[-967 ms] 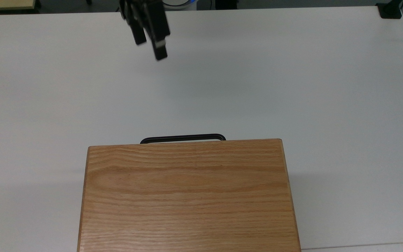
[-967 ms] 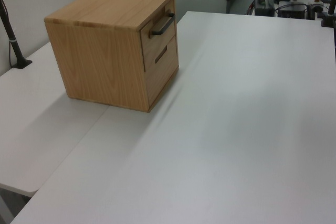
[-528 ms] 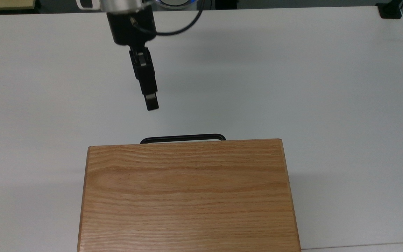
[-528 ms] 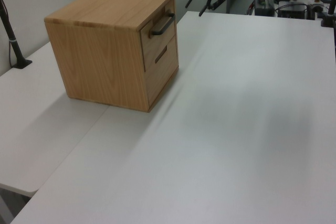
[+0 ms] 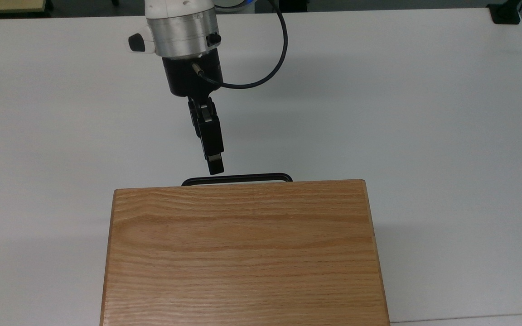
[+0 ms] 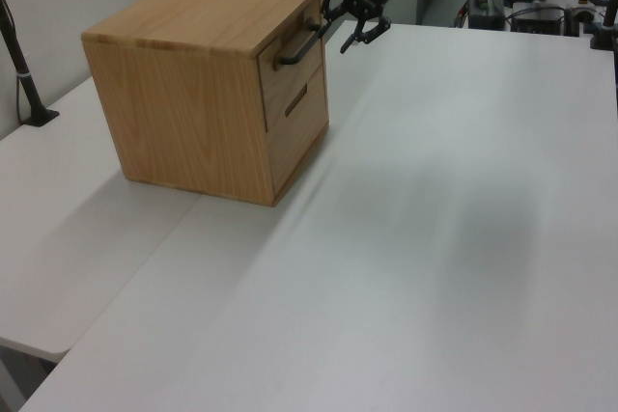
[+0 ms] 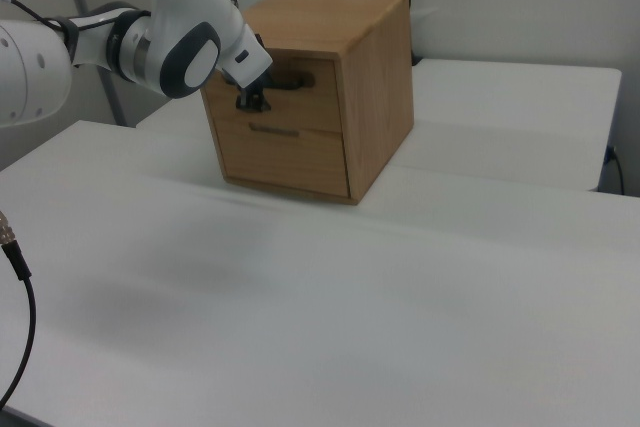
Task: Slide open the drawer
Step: 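Lower the gripper onto the black bar handle of the upper drawer, then close the gripper around the black handle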
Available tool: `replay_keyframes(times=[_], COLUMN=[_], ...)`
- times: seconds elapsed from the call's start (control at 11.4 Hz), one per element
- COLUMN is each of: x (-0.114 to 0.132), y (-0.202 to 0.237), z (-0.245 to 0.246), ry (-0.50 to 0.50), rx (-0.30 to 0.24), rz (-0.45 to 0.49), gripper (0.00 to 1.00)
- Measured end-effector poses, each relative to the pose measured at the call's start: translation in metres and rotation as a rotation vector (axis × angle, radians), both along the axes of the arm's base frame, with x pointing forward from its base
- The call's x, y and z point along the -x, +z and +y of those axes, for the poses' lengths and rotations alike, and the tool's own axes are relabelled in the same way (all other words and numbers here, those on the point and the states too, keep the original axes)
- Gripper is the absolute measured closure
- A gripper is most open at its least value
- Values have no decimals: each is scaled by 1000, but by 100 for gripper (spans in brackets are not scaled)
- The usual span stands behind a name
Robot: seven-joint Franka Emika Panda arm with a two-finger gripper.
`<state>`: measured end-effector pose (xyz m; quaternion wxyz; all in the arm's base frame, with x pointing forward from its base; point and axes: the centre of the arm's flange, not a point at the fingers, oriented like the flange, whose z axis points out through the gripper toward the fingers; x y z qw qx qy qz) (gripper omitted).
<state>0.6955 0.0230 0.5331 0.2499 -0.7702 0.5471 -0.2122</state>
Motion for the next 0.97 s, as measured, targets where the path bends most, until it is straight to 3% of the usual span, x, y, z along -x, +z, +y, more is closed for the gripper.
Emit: replay_keyframes(times=[0.44,0.97], x=[-3,-24], y=[1,-3], z=[4,13], ry=[-5,6], rx=[-13,-23], rz=[-14,-40], gripper=[47,51])
